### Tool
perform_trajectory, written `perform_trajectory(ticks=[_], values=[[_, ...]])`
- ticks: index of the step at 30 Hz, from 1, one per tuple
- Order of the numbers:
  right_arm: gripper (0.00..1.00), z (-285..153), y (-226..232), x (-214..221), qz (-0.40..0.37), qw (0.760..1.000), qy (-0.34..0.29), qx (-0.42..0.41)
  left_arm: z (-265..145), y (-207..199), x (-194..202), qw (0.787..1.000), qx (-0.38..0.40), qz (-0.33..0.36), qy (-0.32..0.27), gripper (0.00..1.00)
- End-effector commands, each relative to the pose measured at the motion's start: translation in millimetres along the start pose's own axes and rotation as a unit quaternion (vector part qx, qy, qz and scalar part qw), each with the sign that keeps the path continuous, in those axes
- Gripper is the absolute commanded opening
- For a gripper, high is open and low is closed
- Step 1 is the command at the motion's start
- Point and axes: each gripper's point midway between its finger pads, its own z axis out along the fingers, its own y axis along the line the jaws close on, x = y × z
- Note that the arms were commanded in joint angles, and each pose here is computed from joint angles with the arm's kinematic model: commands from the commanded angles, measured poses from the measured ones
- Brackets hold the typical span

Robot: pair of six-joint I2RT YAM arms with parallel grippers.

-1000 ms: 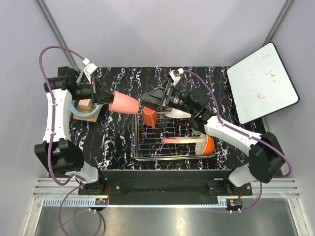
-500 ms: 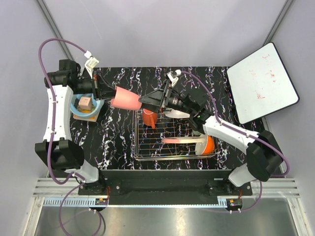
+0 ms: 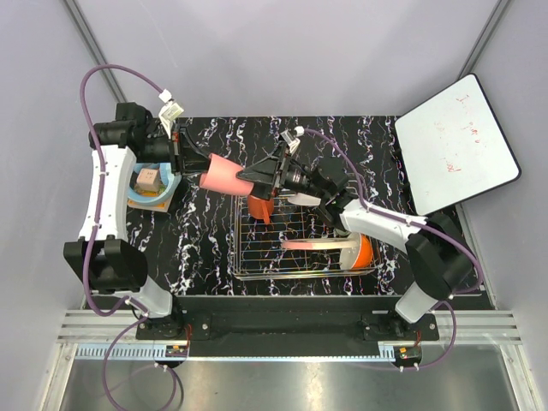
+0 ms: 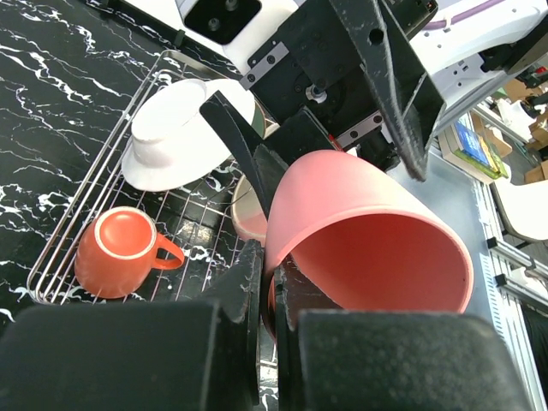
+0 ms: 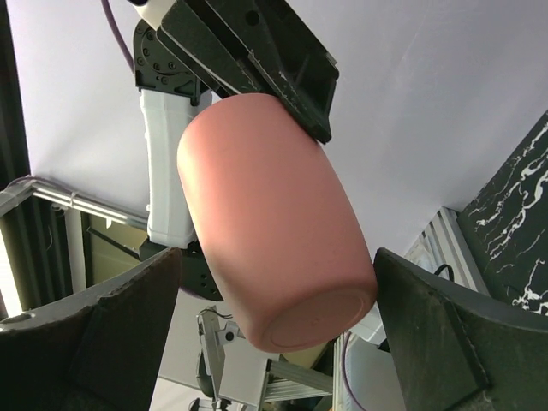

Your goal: Load the mixed dishes into the dish rack

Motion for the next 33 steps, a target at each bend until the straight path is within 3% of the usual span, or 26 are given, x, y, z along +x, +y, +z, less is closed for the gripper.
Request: perform_trajectory(ticks=[1, 5, 7, 8, 11, 12, 14, 16, 17, 18, 19, 20, 21, 25, 26, 27, 28, 29, 30, 32, 33], values=[[1.00, 7, 38, 0, -0.022, 0.997, 0.008, -0.075, 3, -52, -22, 0.990, 0.097, -0.066, -0.077, 0.00], [0.98, 10, 47, 4, -0.021, 0.996, 0.014, -0.088, 4, -47, -19, 0.990, 0.095, -0.065, -0.077, 0.00], [0.90, 13, 46, 10, -0.030, 0.996, 0.024, -0.076, 4, -42, -18, 0.990, 0.094, -0.065, -0.078, 0.00], [0.80, 14, 49, 12, -0.033, 0.996, 0.026, -0.077, 4, -40, -18, 0.991, 0.093, -0.060, -0.078, 0.00], [0.67, 11, 55, 13, -0.028, 0.996, 0.024, -0.080, 5, -32, -19, 0.991, 0.092, -0.059, -0.080, 0.00], [0.57, 9, 55, 14, -0.027, 0.996, 0.024, -0.080, 4, -27, -19, 0.991, 0.089, -0.062, -0.081, 0.00], [0.47, 7, 57, 14, -0.026, 0.997, 0.019, -0.075, 4, -23, -17, 0.991, 0.088, -0.062, -0.082, 0.00], [0.28, 7, 51, 13, -0.023, 0.998, 0.015, -0.064, 5, -18, -11, 0.991, 0.085, -0.068, -0.082, 0.00], [0.22, 6, 54, 14, -0.024, 0.997, 0.015, -0.065, 5, -16, -9, 0.991, 0.083, -0.068, -0.082, 0.09], [0.10, 5, 54, 13, -0.023, 0.998, 0.014, -0.062, 3, -12, -6, 0.990, 0.080, -0.077, -0.083, 0.24], [0.05, 5, 51, 12, -0.022, 0.998, 0.014, -0.057, 2, -9, -4, 0.990, 0.076, -0.082, -0.083, 0.45], [0.00, 3, 53, 11, -0.024, 0.998, 0.012, -0.054, 0, -7, -2, 0.990, 0.069, -0.090, -0.080, 0.75], [0.00, 0, 53, 7, -0.032, 0.998, 0.008, -0.049, -6, -3, -2, 0.991, 0.057, -0.094, -0.083, 0.99], [0.00, -11, 33, 5, -0.064, 0.997, 0.011, 0.039, -27, 7, 8, 0.992, 0.004, -0.101, -0.078, 0.99], [0.00, -12, 52, 4, -0.098, 0.994, 0.012, 0.044, -34, 8, 12, 0.992, -0.014, -0.103, -0.077, 0.99], [0.00, -21, 20, 7, -0.129, 0.983, 0.022, 0.129, -37, 10, 16, 0.992, -0.027, -0.105, -0.068, 0.99], [0.00, -25, 19, 13, -0.159, 0.974, 0.032, 0.158, -41, 15, 25, 0.992, -0.052, -0.110, -0.046, 0.99], [0.00, -24, 28, 10, -0.192, 0.963, 0.032, 0.185, -47, 14, 31, 0.991, -0.068, -0.108, -0.041, 0.99], [0.00, -43, -5, 12, -0.223, 0.935, 0.050, 0.273, -50, 15, 37, 0.991, -0.081, -0.105, -0.034, 0.99], [0.00, -48, -17, 18, -0.258, 0.904, 0.073, 0.334, -57, 16, 54, 0.989, -0.109, -0.095, -0.015, 0.99], [0.00, -66, -38, 19, -0.277, 0.873, 0.092, 0.391, -59, 17, 58, 0.988, -0.118, -0.095, -0.009, 0.99]])
